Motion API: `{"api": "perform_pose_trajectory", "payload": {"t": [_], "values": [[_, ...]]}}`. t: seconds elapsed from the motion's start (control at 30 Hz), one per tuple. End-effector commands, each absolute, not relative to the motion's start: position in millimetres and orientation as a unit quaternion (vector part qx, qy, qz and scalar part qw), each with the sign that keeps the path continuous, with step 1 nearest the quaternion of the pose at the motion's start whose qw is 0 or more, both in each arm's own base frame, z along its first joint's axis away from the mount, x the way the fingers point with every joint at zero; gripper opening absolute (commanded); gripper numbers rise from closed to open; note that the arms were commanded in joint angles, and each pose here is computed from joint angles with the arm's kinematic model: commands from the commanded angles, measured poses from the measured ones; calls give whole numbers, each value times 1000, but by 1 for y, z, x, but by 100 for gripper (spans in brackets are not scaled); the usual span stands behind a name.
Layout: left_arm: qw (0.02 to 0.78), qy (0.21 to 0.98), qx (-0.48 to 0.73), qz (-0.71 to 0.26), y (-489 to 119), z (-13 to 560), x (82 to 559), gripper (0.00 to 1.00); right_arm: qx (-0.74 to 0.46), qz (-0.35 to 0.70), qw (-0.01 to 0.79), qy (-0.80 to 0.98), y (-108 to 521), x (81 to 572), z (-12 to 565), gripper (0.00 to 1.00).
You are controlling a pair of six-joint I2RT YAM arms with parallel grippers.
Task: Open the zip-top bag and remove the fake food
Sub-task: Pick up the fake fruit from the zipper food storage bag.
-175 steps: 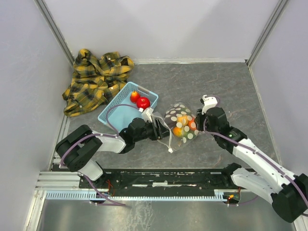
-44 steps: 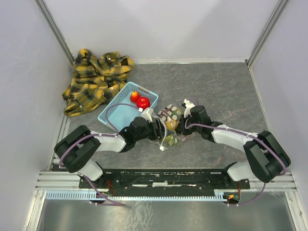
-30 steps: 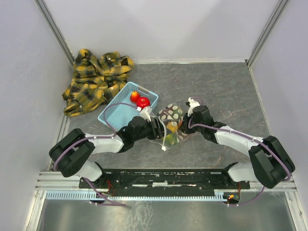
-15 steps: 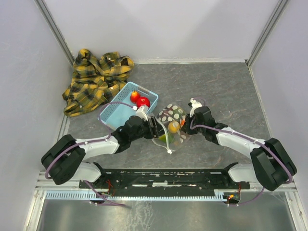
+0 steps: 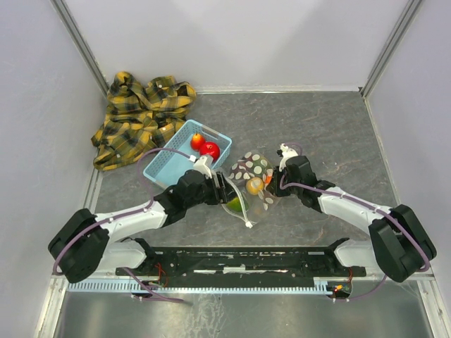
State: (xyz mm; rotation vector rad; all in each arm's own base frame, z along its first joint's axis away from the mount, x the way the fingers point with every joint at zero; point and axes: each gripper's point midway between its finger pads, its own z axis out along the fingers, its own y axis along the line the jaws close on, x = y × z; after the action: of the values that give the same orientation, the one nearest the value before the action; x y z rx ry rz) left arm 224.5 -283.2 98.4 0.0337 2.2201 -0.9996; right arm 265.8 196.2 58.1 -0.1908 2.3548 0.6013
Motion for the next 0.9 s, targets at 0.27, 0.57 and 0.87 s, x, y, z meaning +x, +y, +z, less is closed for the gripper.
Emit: {"api": "perform_pose_trajectory", "payload": {"t": [0.27,0.57,0.87], "values": [[378,848,34,-370,-270,123,226,42,-73,225,368,899,191,272,67,18],[380,857,54,-344,-254,132,216,41,-71,222,371,899,189,272,68,18],[378,859,63,-339,-244,141,205,41,-71,222,375,897,188,272,71,18]]}}
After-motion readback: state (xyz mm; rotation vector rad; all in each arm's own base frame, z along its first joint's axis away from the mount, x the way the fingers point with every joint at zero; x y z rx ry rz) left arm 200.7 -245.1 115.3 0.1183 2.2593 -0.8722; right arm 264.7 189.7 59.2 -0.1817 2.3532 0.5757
